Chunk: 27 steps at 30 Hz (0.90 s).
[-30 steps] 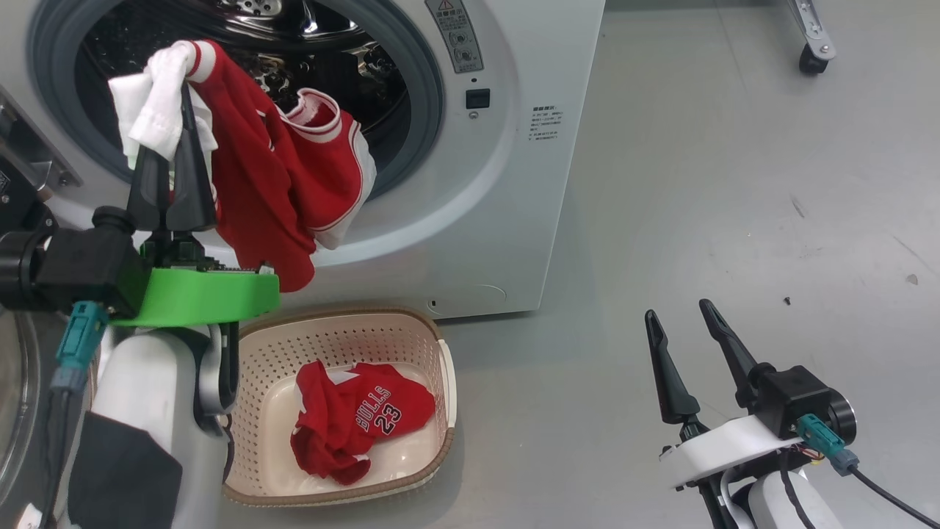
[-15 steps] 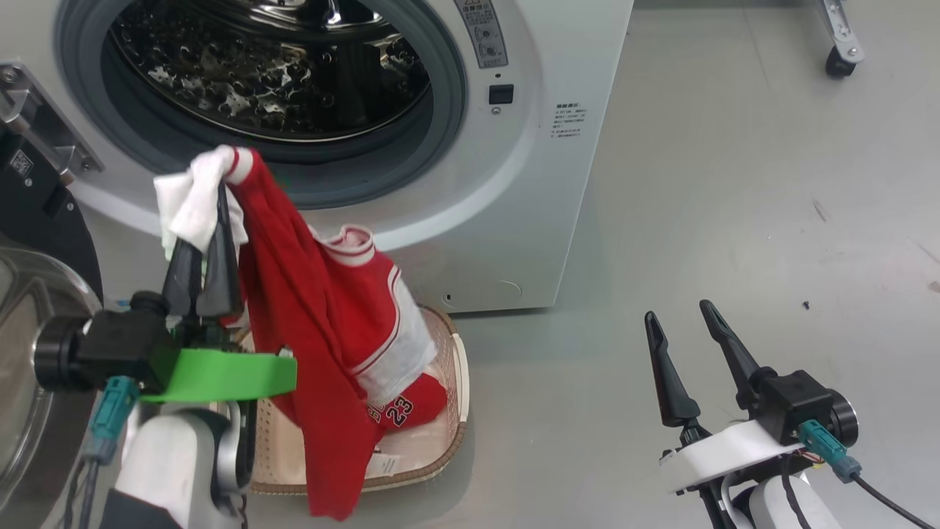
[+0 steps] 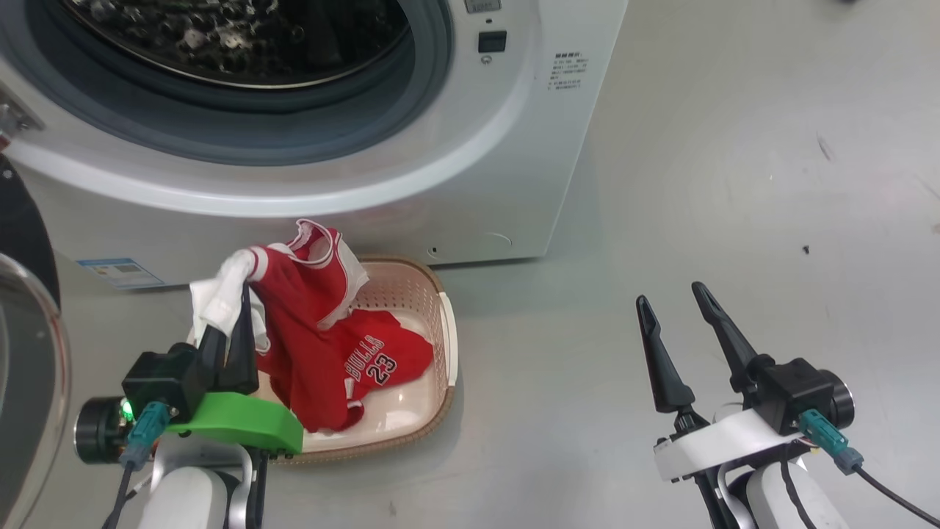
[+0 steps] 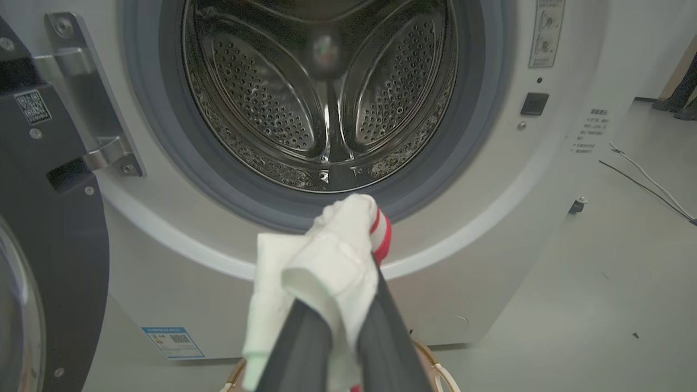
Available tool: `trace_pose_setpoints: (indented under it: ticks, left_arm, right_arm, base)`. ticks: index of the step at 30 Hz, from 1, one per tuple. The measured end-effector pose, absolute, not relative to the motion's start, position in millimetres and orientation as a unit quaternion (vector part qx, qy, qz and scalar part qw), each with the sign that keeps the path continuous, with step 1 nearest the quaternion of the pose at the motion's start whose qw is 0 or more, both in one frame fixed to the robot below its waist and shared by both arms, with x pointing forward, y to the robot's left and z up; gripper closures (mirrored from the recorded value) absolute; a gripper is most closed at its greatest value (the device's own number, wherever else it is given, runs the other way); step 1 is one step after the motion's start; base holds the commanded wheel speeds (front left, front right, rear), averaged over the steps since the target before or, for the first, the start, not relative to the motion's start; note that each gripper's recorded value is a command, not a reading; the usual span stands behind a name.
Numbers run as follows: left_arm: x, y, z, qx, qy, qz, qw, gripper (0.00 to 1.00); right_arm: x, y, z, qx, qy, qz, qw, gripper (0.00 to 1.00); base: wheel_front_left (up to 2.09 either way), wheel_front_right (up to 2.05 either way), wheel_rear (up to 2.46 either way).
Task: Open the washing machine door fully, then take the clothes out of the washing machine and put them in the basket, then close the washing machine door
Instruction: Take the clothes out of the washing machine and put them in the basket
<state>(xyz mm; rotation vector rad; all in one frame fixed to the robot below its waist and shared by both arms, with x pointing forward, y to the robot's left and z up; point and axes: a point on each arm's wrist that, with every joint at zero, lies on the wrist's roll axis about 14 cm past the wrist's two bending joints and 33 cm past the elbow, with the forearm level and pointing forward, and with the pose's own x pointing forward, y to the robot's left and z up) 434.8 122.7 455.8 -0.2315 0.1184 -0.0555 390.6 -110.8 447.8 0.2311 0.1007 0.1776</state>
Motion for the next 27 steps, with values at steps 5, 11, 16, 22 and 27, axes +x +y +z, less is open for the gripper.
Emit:
trace_pose_setpoints:
  ticks: [5,11,16,22,27]
  left_arm:
    - [426,117,396,-0.111,0.156,-0.028,0.981,1.00]
    - [421,108,339,-0.111,0.247,-0.032,0.962,1.00]
    - [432,96,308,-0.109,0.288,-0.043,0.950,1.00]
    - [451,76,279,-0.109,0.320,-0.063,0.939,1.00]
    - [457,68,247,-0.104,0.362,-0.070,0.924,1.00]
  right_arm:
    - [400,-112,440,0.116,0.057,0.087,0.988,0.00]
    - [412,-115,429,0.116,0.066,0.084,0.987,0.00]
    - [422,-121,419,0.118,0.074,0.078,0.987,0.00]
    - [430,-130,405,0.120,0.087,0.065,0.987,0.00]
    - [437,-137,392,0.114,0.098,0.055,0.987,0.00]
  base:
    - [0.00,0.00,0.00]
    - [0.00,0.00,0.00]
    - [0.00,0.00,0.00]
    - [0.00,0.00,0.00]
    - [0.00,0.00,0.00]
